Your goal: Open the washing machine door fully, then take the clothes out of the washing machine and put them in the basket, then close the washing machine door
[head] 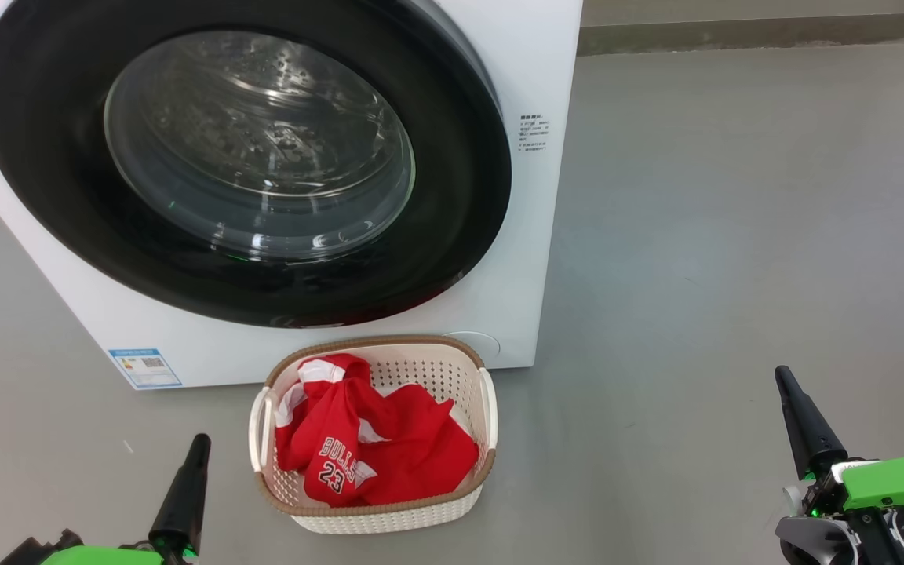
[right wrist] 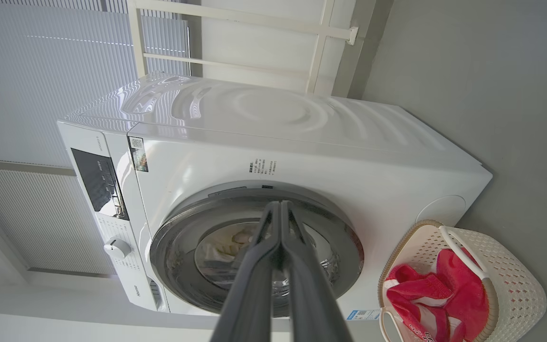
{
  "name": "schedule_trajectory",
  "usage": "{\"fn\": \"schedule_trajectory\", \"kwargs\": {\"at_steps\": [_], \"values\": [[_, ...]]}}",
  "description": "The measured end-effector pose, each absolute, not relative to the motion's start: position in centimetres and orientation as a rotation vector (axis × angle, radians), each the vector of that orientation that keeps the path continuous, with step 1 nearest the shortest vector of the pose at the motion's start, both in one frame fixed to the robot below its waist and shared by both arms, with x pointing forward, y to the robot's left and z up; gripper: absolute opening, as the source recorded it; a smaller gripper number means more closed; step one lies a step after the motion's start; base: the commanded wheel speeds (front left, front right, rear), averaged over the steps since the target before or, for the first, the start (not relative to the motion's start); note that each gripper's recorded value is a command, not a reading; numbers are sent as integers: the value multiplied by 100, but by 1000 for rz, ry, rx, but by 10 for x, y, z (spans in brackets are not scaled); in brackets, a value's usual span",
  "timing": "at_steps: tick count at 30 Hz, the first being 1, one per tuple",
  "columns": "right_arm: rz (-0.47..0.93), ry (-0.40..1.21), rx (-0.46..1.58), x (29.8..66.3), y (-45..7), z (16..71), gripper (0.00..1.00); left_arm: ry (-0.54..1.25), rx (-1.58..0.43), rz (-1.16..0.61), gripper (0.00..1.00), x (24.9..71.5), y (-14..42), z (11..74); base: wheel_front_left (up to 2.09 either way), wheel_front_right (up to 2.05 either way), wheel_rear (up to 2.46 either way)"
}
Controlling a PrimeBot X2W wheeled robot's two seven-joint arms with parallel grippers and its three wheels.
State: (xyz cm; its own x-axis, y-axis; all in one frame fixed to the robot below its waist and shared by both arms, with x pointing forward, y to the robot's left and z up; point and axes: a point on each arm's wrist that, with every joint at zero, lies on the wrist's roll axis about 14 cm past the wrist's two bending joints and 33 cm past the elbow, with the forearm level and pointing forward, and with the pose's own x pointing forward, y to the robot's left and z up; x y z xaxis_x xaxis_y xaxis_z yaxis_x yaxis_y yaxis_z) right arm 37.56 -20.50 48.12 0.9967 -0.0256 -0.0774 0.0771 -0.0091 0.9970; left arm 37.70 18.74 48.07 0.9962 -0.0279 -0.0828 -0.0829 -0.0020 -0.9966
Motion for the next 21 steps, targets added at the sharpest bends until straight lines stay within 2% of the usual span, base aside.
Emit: {"fn": "schedule_trajectory", "kwargs": {"at_steps": [21], "values": [[-82,40,1578,376,-205,481,0,87,-1573,43,0,377,187,481,0,0,0]]}}
